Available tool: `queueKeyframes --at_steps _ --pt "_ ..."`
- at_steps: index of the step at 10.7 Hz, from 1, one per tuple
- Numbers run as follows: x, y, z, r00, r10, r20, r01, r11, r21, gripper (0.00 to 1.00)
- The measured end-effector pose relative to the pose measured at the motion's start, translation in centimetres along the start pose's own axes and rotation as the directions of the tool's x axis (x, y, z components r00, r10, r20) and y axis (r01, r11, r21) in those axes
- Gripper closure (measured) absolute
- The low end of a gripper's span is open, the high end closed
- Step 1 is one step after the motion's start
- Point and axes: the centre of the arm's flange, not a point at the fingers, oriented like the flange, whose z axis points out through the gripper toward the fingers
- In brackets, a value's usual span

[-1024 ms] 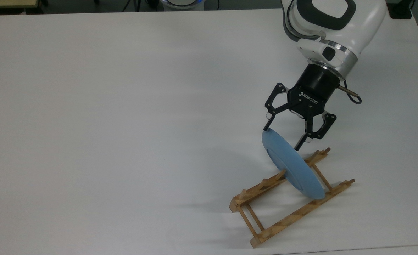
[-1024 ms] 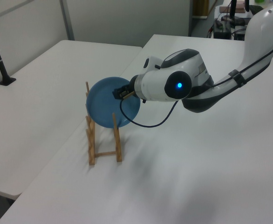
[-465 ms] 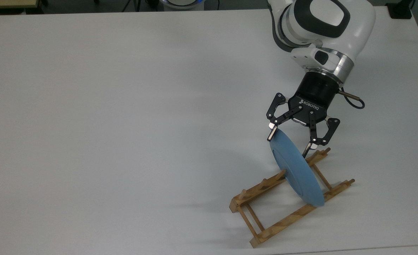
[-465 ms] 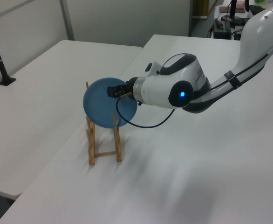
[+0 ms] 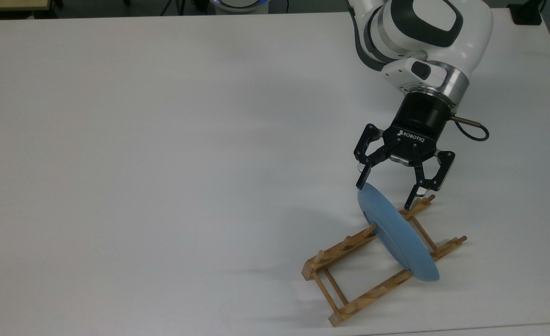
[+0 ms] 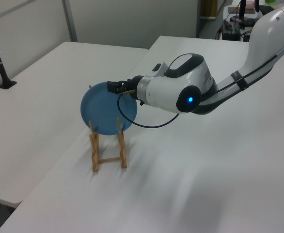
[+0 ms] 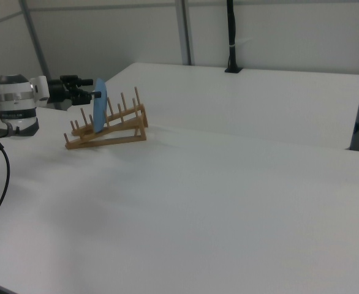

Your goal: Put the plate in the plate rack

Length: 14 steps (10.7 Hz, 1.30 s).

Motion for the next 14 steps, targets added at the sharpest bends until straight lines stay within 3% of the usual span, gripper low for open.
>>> queueKeyframes --at_steps 3,5,6,8,9,11,13,14 --pt "1.0 -0.4 0.0 0.998 0.056 -0.012 -0.056 0.998 0.007 0.15" --pt "3.4 -0.9 0.2 0.994 0.112 -0.017 -0.112 0.994 0.004 0.07" --pt "4.8 -1.0 0.1 0.988 0.152 0.012 -0.151 0.988 -0.008 0.0" --pt "8.3 -0.7 -0.3 0.978 0.153 0.143 -0.147 0.988 -0.05 0.0" --pt "10.5 -0.5 -0.8 0.964 0.126 0.232 -0.113 0.991 -0.069 0.0" --pt "14.0 0.0 -1.8 0.916 0.049 0.399 -0.03 0.998 -0.054 0.0" --pt "15.9 1.8 -1.9 0.863 -0.043 0.503 0.071 0.997 -0.037 0.0" --pt "16.5 3.7 -1.5 0.821 -0.109 0.561 0.158 0.987 -0.04 0.0"
